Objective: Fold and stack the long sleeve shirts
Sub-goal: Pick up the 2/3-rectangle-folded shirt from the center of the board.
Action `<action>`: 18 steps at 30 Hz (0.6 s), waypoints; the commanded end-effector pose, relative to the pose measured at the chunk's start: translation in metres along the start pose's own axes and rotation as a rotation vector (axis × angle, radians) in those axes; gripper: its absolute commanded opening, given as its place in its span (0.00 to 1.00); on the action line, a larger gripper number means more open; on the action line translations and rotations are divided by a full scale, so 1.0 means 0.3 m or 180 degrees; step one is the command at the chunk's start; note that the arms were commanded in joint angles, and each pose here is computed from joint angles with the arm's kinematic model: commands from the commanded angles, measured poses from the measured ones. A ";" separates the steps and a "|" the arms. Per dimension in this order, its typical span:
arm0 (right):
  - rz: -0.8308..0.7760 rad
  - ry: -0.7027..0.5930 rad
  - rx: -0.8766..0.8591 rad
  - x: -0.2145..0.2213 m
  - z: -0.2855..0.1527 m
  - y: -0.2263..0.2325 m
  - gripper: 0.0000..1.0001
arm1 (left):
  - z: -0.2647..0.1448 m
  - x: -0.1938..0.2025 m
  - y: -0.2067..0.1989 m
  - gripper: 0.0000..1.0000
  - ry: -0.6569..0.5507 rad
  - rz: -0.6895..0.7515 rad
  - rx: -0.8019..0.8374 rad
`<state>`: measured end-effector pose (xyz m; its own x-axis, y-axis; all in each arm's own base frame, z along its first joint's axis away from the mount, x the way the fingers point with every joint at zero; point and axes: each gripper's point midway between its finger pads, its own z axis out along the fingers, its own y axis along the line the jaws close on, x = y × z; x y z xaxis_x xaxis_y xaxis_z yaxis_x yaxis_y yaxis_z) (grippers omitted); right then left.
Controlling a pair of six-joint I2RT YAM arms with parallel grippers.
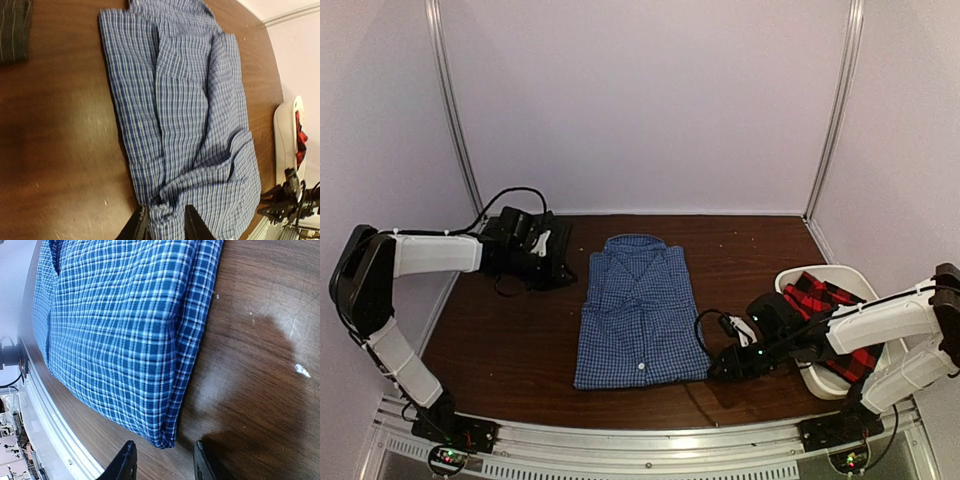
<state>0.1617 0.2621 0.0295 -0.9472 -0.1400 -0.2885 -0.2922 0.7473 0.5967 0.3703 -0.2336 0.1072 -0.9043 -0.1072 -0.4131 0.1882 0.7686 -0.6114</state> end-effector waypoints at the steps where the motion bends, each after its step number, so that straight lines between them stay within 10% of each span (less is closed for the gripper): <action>1: 0.0085 0.0035 -0.0039 0.021 0.008 -0.002 0.40 | -0.015 0.202 -0.007 0.27 0.0252 -0.0063 -0.0026; 18: 0.0134 0.0120 -0.0021 0.031 0.046 -0.015 0.35 | -0.104 0.713 -0.028 0.32 0.1032 -0.0205 0.0190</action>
<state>0.1629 0.2717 0.0276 -0.9527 -0.1192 -0.2795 -0.2767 0.7206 0.6358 0.1781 -0.2332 0.0440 -0.9868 0.0412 -0.1565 0.1330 0.7576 -0.6390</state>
